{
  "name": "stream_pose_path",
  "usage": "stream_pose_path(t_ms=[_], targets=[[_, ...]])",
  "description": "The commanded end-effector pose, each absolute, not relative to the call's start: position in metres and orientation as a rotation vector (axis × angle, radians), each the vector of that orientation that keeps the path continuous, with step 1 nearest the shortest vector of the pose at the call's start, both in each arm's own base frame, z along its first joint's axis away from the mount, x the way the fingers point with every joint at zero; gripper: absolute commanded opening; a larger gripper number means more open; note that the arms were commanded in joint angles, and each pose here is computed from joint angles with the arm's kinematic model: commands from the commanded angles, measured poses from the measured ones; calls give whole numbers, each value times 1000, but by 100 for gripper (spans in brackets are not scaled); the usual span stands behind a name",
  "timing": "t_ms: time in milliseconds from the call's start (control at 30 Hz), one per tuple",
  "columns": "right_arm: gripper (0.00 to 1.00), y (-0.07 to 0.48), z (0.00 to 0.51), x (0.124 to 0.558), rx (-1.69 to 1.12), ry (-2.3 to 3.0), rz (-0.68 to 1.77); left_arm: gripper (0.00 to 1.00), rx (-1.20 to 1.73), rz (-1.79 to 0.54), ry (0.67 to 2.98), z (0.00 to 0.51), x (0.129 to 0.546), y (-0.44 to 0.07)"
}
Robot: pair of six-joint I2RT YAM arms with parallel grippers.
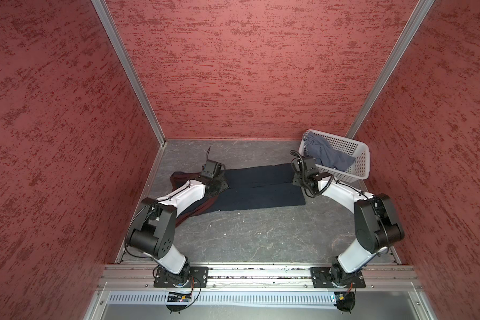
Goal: Fold and stack the tank tops
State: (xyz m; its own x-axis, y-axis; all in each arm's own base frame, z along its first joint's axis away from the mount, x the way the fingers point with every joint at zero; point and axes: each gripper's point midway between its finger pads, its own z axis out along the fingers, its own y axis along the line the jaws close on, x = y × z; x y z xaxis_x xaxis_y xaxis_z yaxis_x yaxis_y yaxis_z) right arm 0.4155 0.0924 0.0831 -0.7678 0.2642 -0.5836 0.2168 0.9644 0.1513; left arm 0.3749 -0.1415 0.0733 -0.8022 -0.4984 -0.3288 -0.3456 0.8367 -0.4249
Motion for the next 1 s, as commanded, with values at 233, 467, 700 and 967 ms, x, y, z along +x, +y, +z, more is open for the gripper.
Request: stream_pose_path(t_ms=[233,467,700,967], targets=[[42,89,57,427,308,2521,13,55,-673,-436,2653,25,389,-131],[28,64,36,412,385,2577,-159,54,-735,-419,2674,6,379,-120],[30,54,32,411,410,2590,-213,56,-694,-436,2673,17,383,-124],[51,54,90,410,367,2497,-181,72,-576,-504,2565,92,392,-119]])
